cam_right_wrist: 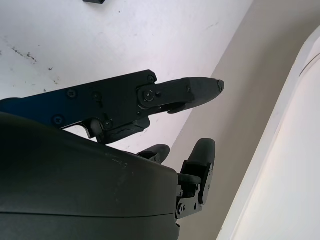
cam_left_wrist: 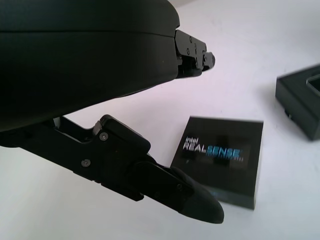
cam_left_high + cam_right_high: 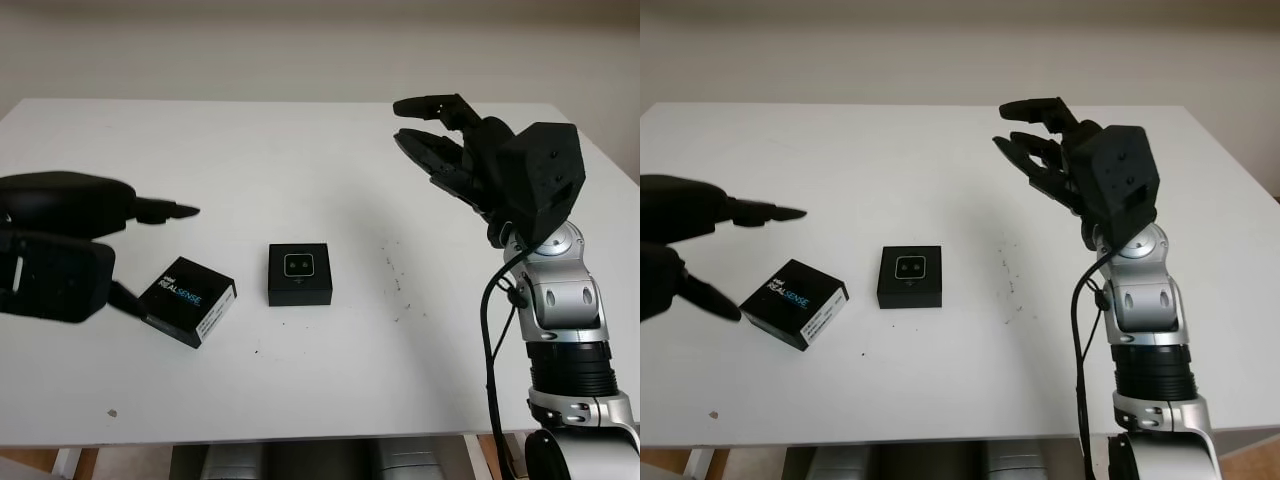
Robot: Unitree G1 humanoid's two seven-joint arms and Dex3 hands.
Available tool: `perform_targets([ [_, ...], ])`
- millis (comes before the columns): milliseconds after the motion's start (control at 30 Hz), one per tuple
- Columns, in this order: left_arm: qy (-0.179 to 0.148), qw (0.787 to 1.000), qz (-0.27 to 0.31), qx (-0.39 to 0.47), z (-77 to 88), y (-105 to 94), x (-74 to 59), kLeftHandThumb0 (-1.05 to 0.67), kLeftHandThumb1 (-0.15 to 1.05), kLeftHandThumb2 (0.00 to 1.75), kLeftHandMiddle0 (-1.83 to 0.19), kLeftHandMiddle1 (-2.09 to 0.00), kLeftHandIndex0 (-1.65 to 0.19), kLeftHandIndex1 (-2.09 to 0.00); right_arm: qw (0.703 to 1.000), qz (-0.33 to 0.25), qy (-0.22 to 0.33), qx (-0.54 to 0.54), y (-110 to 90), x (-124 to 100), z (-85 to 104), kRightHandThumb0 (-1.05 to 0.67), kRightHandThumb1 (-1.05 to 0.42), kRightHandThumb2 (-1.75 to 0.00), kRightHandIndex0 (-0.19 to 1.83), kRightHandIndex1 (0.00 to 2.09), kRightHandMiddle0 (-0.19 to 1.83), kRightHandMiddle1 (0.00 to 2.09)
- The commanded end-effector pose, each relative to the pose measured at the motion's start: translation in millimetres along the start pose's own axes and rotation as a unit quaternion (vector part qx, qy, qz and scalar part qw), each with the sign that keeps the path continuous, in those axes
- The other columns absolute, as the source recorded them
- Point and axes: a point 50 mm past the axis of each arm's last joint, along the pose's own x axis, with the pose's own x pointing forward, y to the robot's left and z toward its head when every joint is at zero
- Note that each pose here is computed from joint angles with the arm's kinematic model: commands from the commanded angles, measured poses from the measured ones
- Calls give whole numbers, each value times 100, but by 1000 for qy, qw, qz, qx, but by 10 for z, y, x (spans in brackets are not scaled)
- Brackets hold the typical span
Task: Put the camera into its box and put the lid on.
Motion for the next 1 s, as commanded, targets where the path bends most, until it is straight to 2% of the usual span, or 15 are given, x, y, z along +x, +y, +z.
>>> perform_targets([
  [0,1,1000,-3,18,35,37,7,-76,83,4,5,-3,10,-1,1000,-9,-18,-2,-46,22,125,-50,-105,-21,24,32,0,96],
  [200,-16,998,-38,48,135,-56,131,-75,83,5,7,-4,15,-1,1000,-7,-13,-3,-46,8,112,-51,-105,-20,24,28,1,89],
  [400,-23,998,-20,62,167,-136,212,-78,84,6,7,-5,16,-3,1000,-5,-13,-6,-43,7,97,-50,-105,-21,26,27,3,86],
  [567,-22,997,2,69,164,-152,266,-75,85,5,5,-6,13,-5,1000,3,-15,-11,-34,4,82,-50,-105,-23,26,26,-1,92],
  [967,-26,998,-9,60,157,-192,421,-75,86,6,4,-6,11,-6,1000,-4,-7,-21,-8,-20,55,-50,-105,-21,30,25,3,89],
])
